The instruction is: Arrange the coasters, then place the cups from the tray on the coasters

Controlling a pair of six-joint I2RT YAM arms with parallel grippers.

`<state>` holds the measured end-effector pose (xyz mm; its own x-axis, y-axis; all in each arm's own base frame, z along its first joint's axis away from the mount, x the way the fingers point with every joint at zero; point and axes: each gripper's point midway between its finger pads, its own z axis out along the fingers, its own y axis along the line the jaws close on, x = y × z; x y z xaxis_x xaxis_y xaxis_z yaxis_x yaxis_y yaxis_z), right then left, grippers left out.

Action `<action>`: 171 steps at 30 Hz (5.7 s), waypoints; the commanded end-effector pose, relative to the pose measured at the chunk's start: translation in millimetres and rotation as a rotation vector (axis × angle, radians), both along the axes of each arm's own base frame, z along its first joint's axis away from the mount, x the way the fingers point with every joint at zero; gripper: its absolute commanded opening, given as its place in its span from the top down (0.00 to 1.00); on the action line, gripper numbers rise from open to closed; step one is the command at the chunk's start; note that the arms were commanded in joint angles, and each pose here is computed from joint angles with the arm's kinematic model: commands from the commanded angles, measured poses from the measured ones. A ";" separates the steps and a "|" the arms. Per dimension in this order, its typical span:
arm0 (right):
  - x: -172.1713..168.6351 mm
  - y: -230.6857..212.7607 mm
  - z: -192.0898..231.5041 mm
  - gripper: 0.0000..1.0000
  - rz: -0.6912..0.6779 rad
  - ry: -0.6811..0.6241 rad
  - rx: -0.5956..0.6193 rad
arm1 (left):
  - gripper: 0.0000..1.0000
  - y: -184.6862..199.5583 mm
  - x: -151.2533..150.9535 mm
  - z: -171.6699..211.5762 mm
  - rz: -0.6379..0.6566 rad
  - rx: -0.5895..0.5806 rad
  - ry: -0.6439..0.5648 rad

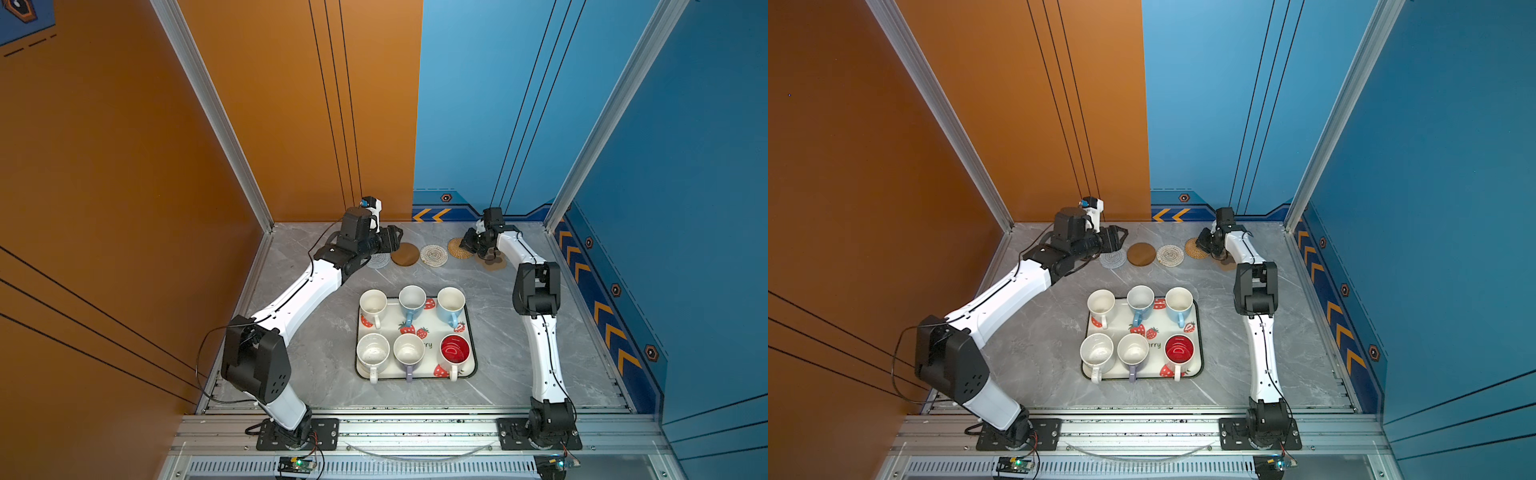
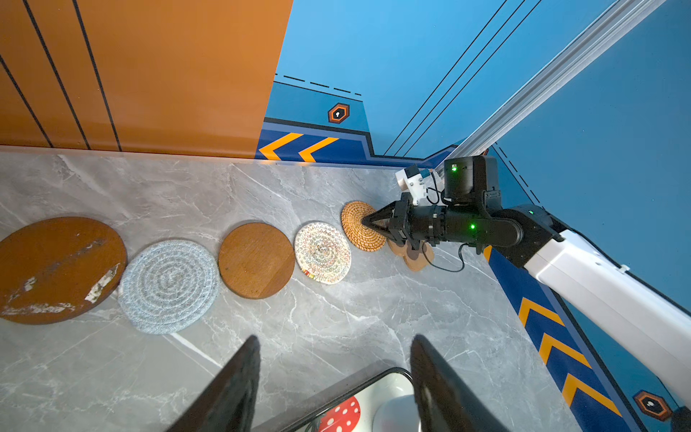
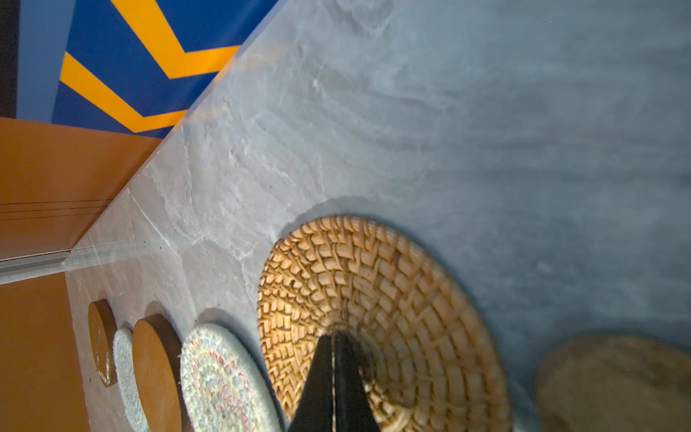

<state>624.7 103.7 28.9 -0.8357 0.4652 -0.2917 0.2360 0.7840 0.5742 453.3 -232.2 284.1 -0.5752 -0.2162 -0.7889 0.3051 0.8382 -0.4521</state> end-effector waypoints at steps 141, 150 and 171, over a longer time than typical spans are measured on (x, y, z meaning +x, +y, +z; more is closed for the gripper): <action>-343.8 86.3 103.5 0.41 0.494 -0.010 -0.563 | 0.32 81.3 -97.5 -23.2 0.246 0.328 -0.251; -345.8 85.6 81.2 0.48 0.508 0.051 -0.583 | 0.32 81.8 -96.9 -24.6 0.245 0.316 -0.249; -333.4 86.6 60.4 0.68 0.511 0.112 -0.596 | 0.32 86.6 -95.8 -27.9 0.253 0.320 -0.238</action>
<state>287.5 190.3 87.7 -0.9401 -0.1987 -0.2771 -0.2123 0.9770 0.0196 358.3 -148.1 254.8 -0.3377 -0.0390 -0.9405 0.1354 0.9867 -0.0895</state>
